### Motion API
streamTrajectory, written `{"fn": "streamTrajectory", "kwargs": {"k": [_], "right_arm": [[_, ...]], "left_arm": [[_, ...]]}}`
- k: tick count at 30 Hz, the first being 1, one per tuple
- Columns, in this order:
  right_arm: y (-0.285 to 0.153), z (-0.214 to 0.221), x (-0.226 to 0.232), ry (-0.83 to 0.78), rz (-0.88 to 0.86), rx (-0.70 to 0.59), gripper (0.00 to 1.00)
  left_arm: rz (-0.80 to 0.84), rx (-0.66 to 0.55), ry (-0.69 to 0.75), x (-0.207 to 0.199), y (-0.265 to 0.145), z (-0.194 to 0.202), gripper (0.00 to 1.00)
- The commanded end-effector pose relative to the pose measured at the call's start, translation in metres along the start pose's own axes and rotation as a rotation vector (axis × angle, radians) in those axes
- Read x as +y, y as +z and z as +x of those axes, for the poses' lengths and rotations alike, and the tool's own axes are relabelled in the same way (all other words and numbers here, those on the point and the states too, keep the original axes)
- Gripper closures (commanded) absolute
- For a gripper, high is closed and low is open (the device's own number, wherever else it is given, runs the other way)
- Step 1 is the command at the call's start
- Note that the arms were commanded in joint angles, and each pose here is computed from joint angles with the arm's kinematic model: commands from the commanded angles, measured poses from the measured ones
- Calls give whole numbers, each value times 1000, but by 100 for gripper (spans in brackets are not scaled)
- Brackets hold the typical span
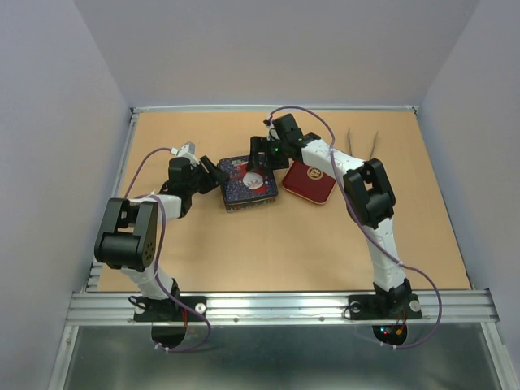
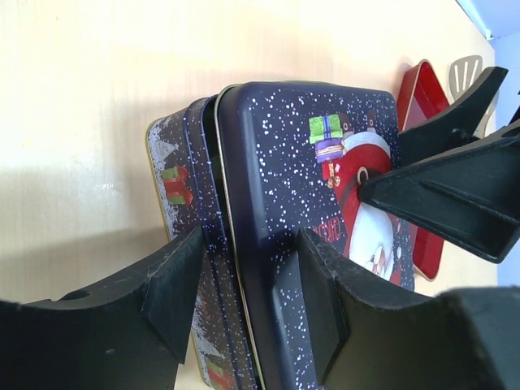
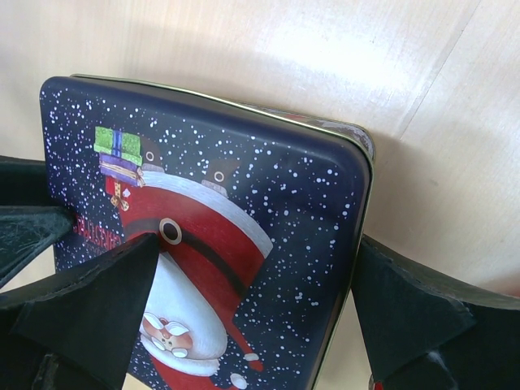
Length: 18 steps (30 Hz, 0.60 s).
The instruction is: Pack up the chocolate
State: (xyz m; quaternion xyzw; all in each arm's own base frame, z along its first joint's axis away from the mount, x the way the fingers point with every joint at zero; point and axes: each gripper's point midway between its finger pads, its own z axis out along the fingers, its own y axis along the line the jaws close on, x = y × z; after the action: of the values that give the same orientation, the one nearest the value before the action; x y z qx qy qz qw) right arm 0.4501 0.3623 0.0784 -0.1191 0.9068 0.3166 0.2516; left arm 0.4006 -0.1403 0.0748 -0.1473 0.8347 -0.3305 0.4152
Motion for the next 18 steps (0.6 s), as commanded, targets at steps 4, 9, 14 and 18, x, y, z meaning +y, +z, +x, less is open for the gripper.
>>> {"fn": "streamTrajectory", "kwargs": {"k": [4,9,14,18], "right_arm": [[-21,-18,35,-51,-70,-56,0],[-23,-20,40,-57,-82,-61,0],[-22,-19,40,-53,-83,-56,0],[-21,-21,41,-55,-85,-60,0]], "left_arm": [[-19,68,21,12,6,21,44],[-29,82,20,18,4,29,51],[-27,85,20,19,4,31,56],[-36,89,15,22,5,33,57]]}}
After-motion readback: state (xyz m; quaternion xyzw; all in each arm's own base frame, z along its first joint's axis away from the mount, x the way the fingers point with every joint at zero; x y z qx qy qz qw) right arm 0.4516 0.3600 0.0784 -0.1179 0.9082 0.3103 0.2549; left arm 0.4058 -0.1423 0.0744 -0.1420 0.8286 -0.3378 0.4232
